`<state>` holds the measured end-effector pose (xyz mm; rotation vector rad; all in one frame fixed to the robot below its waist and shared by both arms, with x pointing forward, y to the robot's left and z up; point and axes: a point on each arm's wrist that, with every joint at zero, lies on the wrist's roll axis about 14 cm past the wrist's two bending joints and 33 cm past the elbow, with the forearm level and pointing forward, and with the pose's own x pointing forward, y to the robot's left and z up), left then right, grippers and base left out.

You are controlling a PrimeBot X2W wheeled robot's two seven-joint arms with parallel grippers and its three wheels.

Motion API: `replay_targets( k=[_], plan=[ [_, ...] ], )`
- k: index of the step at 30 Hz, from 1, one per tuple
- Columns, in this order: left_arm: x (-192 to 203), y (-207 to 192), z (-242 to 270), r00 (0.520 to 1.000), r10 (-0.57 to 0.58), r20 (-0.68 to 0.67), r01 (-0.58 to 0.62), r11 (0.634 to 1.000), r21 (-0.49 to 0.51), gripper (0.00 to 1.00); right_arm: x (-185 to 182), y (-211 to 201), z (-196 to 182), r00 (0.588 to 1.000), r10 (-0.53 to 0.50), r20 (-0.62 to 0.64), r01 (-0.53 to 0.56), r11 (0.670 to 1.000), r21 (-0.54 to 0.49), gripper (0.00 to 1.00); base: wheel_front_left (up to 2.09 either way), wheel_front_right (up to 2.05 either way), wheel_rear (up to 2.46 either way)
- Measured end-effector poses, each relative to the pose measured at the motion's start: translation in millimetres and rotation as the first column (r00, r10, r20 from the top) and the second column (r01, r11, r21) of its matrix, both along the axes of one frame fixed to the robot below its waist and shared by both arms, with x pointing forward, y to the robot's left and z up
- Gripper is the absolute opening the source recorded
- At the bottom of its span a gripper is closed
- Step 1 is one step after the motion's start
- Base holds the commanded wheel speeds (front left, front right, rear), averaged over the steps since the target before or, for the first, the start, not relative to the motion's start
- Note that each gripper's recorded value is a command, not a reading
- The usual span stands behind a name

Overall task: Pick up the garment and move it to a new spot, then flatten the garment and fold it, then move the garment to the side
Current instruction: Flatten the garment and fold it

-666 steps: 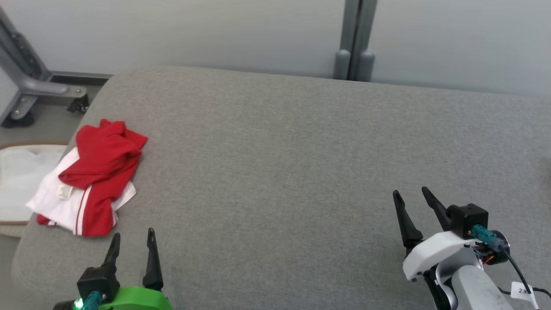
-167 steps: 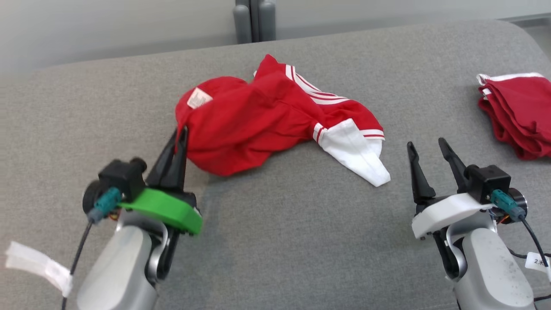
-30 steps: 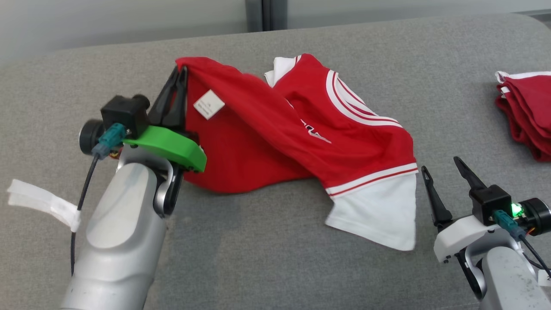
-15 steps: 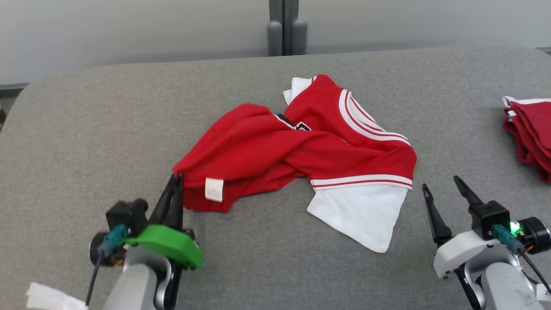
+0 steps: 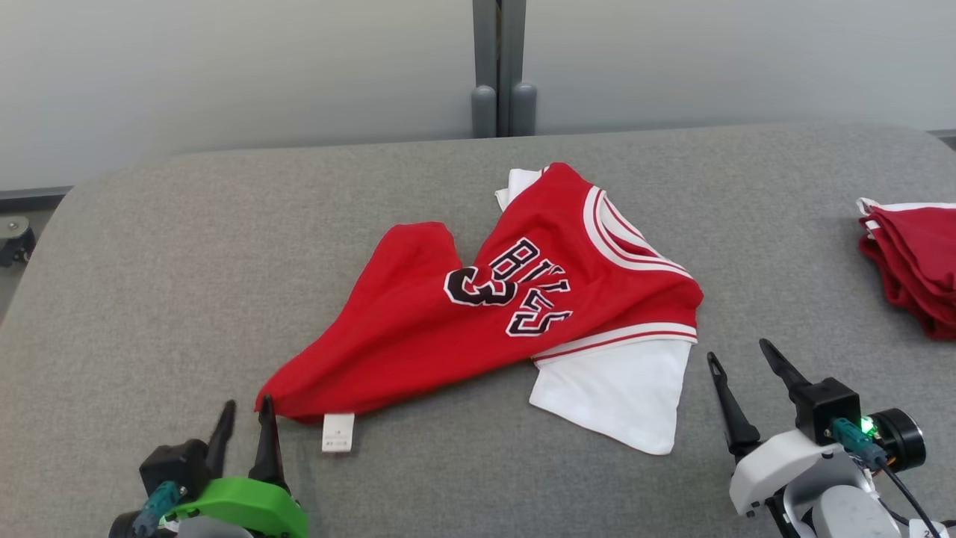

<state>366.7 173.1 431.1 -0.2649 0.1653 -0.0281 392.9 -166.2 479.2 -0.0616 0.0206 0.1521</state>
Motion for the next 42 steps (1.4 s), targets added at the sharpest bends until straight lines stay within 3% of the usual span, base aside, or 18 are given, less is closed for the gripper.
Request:
replay_targets(
  k=[8,13,25,42],
  plan=[
    [1.6,8.3,22.0,0.997,0.0,0.077,-0.009,0.993,0.119,1.0,-4.9,1.1,22.5,0.997,-0.023,0.068,0.019,0.998,0.06,1.0,0.0,0.0,0.0],
    [-10.9,5.1,13.4,0.998,-0.022,0.051,0.014,0.987,0.16,1.0,-14.5,-1.7,18.8,0.997,-0.044,0.058,0.039,0.996,0.084,1.0,0.0,0.0,0.0],
    [-22.4,-2.9,-1.4,1.0,-0.031,0.004,0.03,0.989,0.143,1.0,-28.3,8.4,-4.4,1.0,-0.023,-0.015,0.025,0.993,0.115,1.0,0.0,0.0,0.0],
    [-1.1,-2.7,-29.0,0.995,-0.036,-0.089,0.048,0.99,0.13,1.0,-21.2,40.8,-69.0,0.971,0.086,-0.221,-0.073,0.995,0.067,1.0,0.0,0.0,0.0]
  ],
)
